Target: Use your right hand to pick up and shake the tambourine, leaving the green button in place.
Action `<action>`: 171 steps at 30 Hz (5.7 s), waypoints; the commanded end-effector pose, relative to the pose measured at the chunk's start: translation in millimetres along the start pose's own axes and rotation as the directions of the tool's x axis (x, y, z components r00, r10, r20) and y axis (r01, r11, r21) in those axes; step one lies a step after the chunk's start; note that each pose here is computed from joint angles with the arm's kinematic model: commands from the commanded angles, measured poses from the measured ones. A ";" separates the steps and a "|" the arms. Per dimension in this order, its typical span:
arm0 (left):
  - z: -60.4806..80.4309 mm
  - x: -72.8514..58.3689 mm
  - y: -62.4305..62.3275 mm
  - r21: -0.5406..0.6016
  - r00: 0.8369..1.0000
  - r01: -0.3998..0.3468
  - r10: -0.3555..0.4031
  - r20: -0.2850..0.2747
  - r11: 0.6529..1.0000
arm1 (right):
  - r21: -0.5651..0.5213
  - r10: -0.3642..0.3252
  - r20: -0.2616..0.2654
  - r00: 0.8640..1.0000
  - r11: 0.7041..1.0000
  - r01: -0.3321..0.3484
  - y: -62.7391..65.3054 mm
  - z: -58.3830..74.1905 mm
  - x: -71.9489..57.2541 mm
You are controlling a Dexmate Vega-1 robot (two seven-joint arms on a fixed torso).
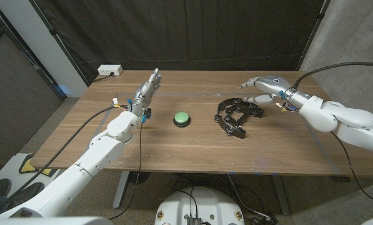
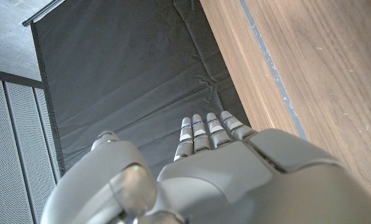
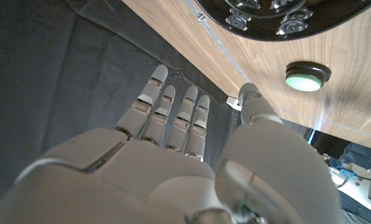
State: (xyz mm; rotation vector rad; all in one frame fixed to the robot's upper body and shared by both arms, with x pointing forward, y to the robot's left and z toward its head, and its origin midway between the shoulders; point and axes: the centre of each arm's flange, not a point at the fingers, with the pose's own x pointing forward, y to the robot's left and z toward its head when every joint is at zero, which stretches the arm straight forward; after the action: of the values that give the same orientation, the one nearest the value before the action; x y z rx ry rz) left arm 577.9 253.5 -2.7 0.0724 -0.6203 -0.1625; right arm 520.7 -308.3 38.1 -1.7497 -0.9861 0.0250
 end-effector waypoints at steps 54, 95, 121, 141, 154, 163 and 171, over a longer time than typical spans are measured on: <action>14.5 -4.4 -15.2 0.038 0.999 0.009 -0.007 -0.031 0.999 | -0.179 0.249 0.185 0.951 0.960 -0.217 58.3 1.1 13.8; 4.7 -3.4 -22.4 0.019 0.999 0.007 -0.006 -0.044 1.000 | -0.186 0.285 0.215 0.934 0.951 -0.248 90.3 1.9 8.4; -1.9 -5.2 -18.6 0.011 0.998 0.005 -0.004 -0.060 1.000 | -0.181 0.319 0.209 0.924 0.942 -0.284 106.5 3.1 10.3; -0.1 -4.8 -20.2 0.009 0.998 0.010 -0.009 -0.054 1.000 | -0.182 0.308 0.200 0.930 0.944 -0.273 113.2 4.0 20.3; -0.8 -5.5 -18.2 -0.001 0.999 0.009 -0.009 -0.047 1.000 | -0.205 0.263 0.162 0.951 0.952 -0.228 113.1 11.7 23.7; -5.4 -3.8 -16.0 -0.015 0.999 0.016 -0.017 -0.046 1.000 | -0.212 0.154 0.090 0.984 0.968 -0.132 92.3 13.3 23.1; -6.2 -0.7 -13.5 -0.019 0.999 0.027 -0.028 -0.040 0.999 | -0.223 0.033 0.008 0.999 0.974 -0.030 68.9 18.6 21.4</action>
State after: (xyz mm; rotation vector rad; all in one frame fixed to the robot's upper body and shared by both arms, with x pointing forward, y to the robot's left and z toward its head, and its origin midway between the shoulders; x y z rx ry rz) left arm 575.5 238.1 -11.1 0.0707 -0.5704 -0.1791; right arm 588.1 -291.9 -35.0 -2.0353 -0.9519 0.1382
